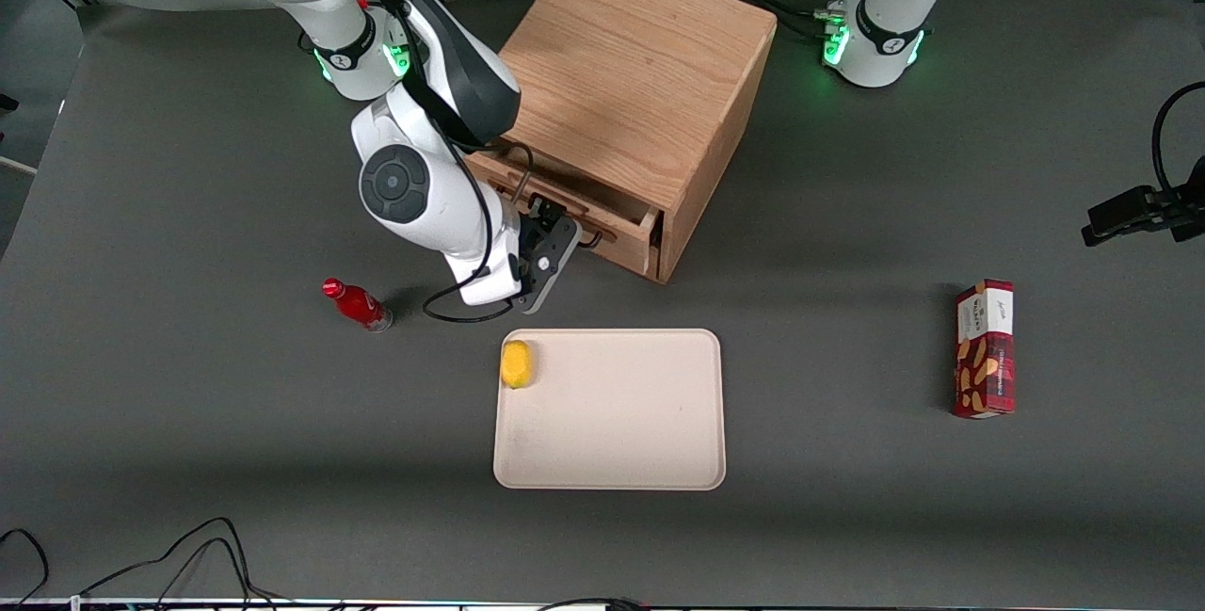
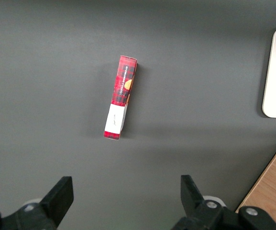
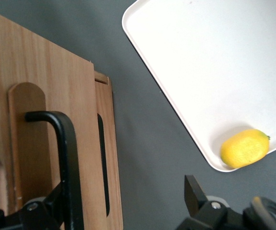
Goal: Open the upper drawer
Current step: 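Pull the upper drawer outward by its handle with the right gripper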
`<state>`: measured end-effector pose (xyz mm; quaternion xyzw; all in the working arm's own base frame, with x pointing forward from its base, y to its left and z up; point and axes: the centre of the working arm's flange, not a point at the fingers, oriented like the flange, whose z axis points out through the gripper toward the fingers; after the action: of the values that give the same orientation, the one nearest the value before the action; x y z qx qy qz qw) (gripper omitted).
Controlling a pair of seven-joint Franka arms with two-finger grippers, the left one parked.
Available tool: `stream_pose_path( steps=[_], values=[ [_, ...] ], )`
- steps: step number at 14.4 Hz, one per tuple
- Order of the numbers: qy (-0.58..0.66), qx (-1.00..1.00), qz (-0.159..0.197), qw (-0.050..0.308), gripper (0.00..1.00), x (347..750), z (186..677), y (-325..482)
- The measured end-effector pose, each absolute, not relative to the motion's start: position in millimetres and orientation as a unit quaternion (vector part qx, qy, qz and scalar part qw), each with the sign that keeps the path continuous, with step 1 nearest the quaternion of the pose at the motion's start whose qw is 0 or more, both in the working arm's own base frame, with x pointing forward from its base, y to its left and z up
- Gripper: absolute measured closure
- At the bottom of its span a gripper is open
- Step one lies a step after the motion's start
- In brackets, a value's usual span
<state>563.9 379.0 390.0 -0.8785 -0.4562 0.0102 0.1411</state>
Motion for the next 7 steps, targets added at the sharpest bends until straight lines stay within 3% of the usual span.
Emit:
stream_pose_path(
  steps=[7],
  values=[
    [-0.458,-0.877,0.008,0.143,0.0,586,387,360]
  ],
)
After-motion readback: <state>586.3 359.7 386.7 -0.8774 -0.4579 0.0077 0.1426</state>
